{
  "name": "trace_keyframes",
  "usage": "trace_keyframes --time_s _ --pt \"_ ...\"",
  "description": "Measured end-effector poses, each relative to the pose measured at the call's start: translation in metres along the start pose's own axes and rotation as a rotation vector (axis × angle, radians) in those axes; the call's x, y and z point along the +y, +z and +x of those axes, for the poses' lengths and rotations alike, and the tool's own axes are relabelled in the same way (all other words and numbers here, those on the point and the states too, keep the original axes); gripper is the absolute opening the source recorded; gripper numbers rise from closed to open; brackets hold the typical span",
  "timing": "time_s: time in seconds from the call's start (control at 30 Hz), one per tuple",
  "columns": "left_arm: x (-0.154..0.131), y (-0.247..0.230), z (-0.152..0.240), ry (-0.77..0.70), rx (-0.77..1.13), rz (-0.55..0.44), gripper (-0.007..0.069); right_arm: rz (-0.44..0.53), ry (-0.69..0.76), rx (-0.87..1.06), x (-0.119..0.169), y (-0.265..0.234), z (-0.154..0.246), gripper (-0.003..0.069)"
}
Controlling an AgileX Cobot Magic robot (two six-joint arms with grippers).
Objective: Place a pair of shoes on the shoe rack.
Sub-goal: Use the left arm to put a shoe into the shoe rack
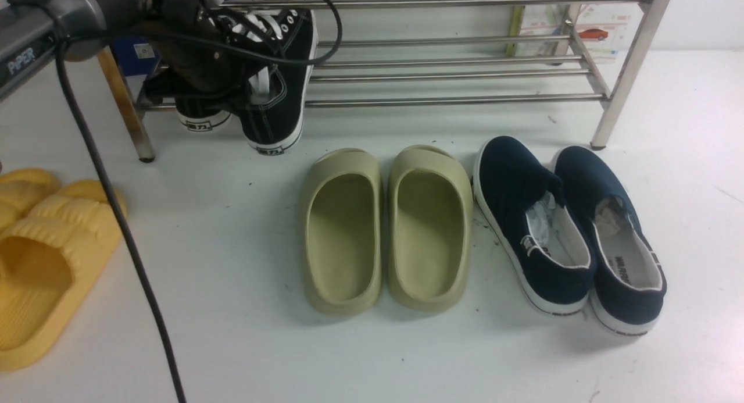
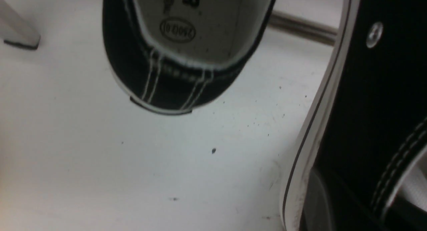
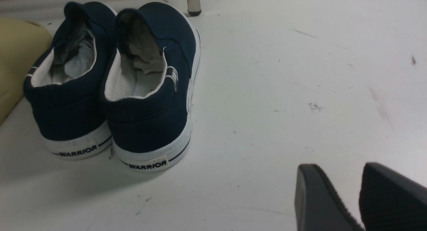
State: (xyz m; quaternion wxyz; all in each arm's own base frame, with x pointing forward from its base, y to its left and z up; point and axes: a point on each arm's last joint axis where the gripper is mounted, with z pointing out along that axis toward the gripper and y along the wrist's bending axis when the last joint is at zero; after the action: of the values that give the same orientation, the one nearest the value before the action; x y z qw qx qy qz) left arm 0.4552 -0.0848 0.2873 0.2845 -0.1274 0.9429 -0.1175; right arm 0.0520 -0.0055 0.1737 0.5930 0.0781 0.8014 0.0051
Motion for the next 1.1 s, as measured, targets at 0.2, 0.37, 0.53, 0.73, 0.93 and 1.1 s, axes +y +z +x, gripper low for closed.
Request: trace_keyframes --time_s 0.2,0.37,0.53,0.73,0.93,1.1 --pt "-0.003 0.013 -0.008 0.001 -0.019 0.009 -0.0013 0.0 0.0 0.0 0.0 0.0 0.0 0.0239" --pt "-0.004 0.025 -0.013 0.005 -0.036 0.011 -0.0006 0.0 0.0 0.0 0.0 0.0 0.0 0.0239" --pt "-0.004 0.03 -0.014 0.01 -0.051 0.014 0.0031 0.0 0.0 0.0 0.0 0.0 0.0 0.0239" --pt "-0.009 0.022 -0.023 0.012 -0.128 0.049 0.0198 0.0 0.0 0.0 0.0 0.0 0.0 0.0239" --pt "-0.009 0.014 -0.022 0.012 -0.109 0.041 0.0342 0.0 0.0 0.0 0.0 0.0 0.0 0.0239" --pt "-0.01 -0.016 -0.021 0.066 -0.078 0.027 0.0321 0.0 0.0 0.0 0.0 0.0 0.0 0.0239"
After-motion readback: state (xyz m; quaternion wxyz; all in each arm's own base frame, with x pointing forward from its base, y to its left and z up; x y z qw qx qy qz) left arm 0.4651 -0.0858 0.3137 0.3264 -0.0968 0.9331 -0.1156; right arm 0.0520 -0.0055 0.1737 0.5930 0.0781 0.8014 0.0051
